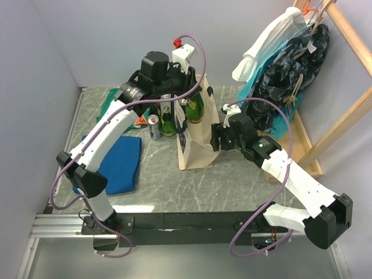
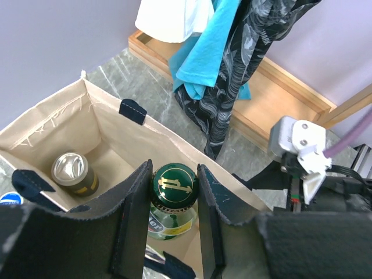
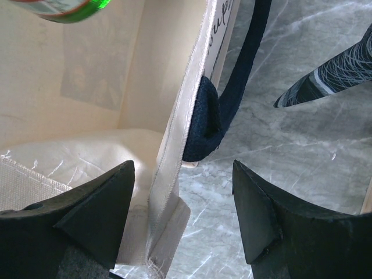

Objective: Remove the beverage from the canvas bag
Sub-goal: Take out the drink from the canvas bag, then place the drink at the center of the board.

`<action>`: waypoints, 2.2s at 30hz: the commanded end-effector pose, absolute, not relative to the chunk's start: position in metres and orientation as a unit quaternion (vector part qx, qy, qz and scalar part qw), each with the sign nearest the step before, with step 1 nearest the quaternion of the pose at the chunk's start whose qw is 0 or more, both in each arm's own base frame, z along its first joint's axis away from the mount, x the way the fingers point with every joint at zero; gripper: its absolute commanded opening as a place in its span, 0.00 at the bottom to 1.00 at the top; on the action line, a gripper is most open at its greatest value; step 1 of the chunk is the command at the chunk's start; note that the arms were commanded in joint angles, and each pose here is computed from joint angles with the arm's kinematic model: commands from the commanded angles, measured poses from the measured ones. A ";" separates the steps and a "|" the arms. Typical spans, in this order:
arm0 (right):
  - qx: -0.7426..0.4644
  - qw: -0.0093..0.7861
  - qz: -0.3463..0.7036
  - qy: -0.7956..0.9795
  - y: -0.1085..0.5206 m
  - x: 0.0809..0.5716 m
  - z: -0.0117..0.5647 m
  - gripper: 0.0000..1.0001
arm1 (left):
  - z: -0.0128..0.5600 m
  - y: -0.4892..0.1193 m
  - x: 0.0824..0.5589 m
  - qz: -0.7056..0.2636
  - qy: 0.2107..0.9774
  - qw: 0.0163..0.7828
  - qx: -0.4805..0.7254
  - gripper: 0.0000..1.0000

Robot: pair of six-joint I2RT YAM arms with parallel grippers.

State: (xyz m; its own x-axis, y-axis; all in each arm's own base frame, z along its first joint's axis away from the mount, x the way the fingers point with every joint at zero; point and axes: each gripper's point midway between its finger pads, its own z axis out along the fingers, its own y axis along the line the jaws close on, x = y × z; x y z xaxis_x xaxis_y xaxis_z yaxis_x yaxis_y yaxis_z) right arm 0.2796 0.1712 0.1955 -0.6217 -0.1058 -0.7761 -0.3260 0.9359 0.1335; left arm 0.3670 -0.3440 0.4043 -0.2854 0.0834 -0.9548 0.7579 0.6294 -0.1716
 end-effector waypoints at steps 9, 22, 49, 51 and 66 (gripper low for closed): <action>-0.119 0.425 0.135 0.887 0.171 0.277 0.202 0.74 | 0.522 -0.313 0.330 -0.352 0.623 0.650 0.255 0.01; -0.118 0.423 0.139 0.888 0.173 0.277 0.200 0.74 | 0.545 -0.288 0.309 -0.350 0.597 0.682 0.235 0.01; -0.120 0.420 0.133 0.890 0.172 0.278 0.197 0.74 | 0.535 -0.238 0.301 -0.274 0.619 0.712 0.189 0.01; -0.120 0.420 0.133 0.890 0.172 0.278 0.197 0.74 | 0.535 -0.231 0.303 -0.260 0.622 0.717 0.177 0.01; -0.125 0.421 0.132 0.889 0.171 0.278 0.196 0.74 | 0.487 -0.217 0.312 -0.230 0.660 0.702 0.139 0.01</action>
State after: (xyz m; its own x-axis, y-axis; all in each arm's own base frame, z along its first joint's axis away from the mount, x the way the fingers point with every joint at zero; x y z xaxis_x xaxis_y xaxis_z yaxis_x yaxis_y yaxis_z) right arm 0.2796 0.1717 0.1956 -0.6246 -0.0968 -0.7749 -0.3204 0.9367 0.1412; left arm 0.3182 -0.2320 0.4167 -0.1768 0.0259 -0.9839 0.5311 0.8441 -0.0732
